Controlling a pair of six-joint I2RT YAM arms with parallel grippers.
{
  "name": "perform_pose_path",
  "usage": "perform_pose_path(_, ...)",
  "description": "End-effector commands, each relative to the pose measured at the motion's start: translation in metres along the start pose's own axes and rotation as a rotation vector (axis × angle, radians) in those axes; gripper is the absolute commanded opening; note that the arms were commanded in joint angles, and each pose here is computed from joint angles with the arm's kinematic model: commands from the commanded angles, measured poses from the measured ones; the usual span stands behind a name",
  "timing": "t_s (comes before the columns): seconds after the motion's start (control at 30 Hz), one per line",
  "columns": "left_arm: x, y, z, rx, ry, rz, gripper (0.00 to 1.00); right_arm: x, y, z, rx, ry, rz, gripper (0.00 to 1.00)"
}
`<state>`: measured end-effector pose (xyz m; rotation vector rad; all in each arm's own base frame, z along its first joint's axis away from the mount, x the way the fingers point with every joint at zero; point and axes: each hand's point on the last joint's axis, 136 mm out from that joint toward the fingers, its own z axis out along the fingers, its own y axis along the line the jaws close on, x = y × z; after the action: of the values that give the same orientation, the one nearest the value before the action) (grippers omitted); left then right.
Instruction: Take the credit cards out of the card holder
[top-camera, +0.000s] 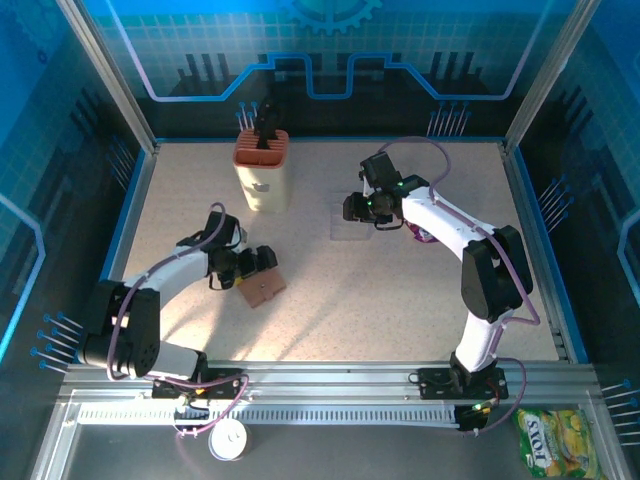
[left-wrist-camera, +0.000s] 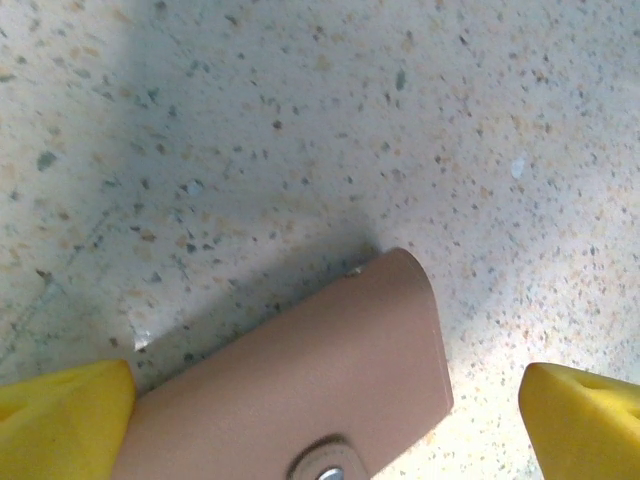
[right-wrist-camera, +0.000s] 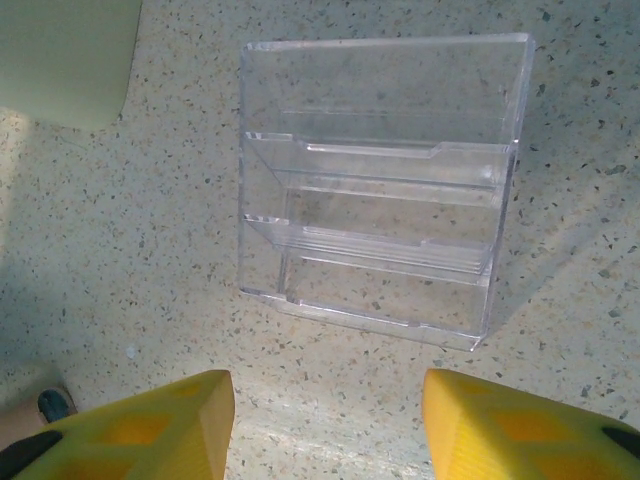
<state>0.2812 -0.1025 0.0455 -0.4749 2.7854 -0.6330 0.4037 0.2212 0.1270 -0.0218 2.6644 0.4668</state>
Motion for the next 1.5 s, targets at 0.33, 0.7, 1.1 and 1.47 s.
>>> perform_pose_path(0.33, 0.066, -0.019, -0.004, -0.011, 0.096, -0.006, 0.99, 0.0, 0.017, -0.011, -0.062, -0.023, -0.022, 0.55)
perform_pose_path(0.7, 0.046, -0.014, -0.012, -0.245, 0.069, 0.065, 0.99, 0.002, 0.013, -0.009, -0.055, -0.015, -0.016, 0.56)
perform_pose_path(1.1, 0.048, -0.02, 0.004, -0.419, 0.124, 0.127, 0.99, -0.003, 0.009, -0.022, -0.051, -0.039, -0.018, 0.57)
perform_pose_path(1.47, 0.057, -0.022, 0.025, -0.464, 0.178, 0.162, 0.98, -0.001, -0.002, -0.025, -0.047, -0.042, 0.001, 0.58)
